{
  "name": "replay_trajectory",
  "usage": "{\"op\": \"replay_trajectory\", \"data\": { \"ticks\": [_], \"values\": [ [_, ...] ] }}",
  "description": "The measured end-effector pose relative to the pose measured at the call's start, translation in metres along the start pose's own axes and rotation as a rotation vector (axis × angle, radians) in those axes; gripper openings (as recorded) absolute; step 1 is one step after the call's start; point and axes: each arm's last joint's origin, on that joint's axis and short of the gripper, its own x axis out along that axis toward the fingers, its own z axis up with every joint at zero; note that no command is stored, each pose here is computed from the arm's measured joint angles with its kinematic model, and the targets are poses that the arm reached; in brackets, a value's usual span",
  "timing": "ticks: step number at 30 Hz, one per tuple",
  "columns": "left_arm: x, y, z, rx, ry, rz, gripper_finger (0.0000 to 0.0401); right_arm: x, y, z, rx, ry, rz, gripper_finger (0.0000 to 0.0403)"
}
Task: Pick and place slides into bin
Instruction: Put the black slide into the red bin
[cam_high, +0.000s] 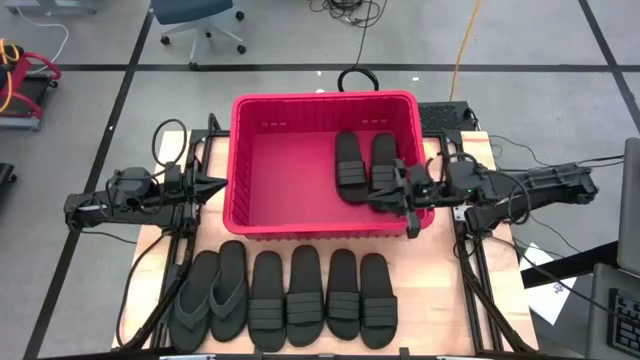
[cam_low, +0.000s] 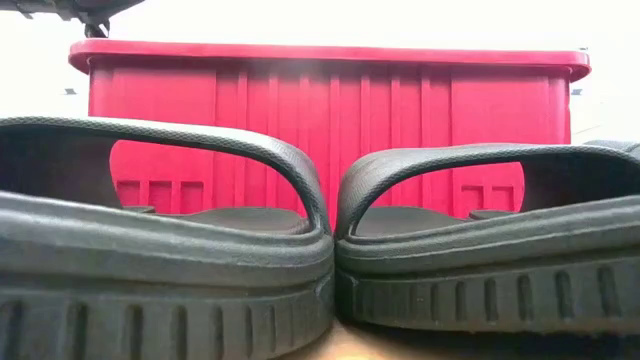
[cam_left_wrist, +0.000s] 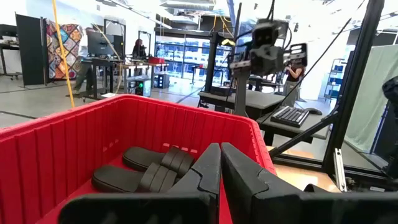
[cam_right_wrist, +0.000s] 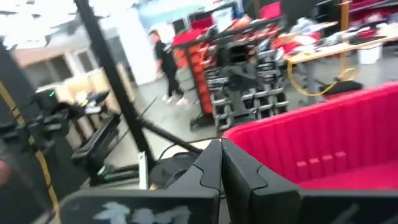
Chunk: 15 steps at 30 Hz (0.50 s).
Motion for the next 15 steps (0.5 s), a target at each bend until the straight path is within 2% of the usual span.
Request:
{"op": "replay_trajectory", "data": {
  "ticks": [6, 15],
  "values": [
    [0.0, 0.0, 0.0, 0.0, 0.0, 0.0, 0.0017, -0.026, -0.008, -0.019, 0.033, -0.019, -0.04, 0.0],
    [0.0, 0.0, 0.0, 0.0, 0.0, 0.0, 0.0017, -0.043, -0.007, -0.012, -0.07, -0.068, -0.025, 0.0]
  ]
}}
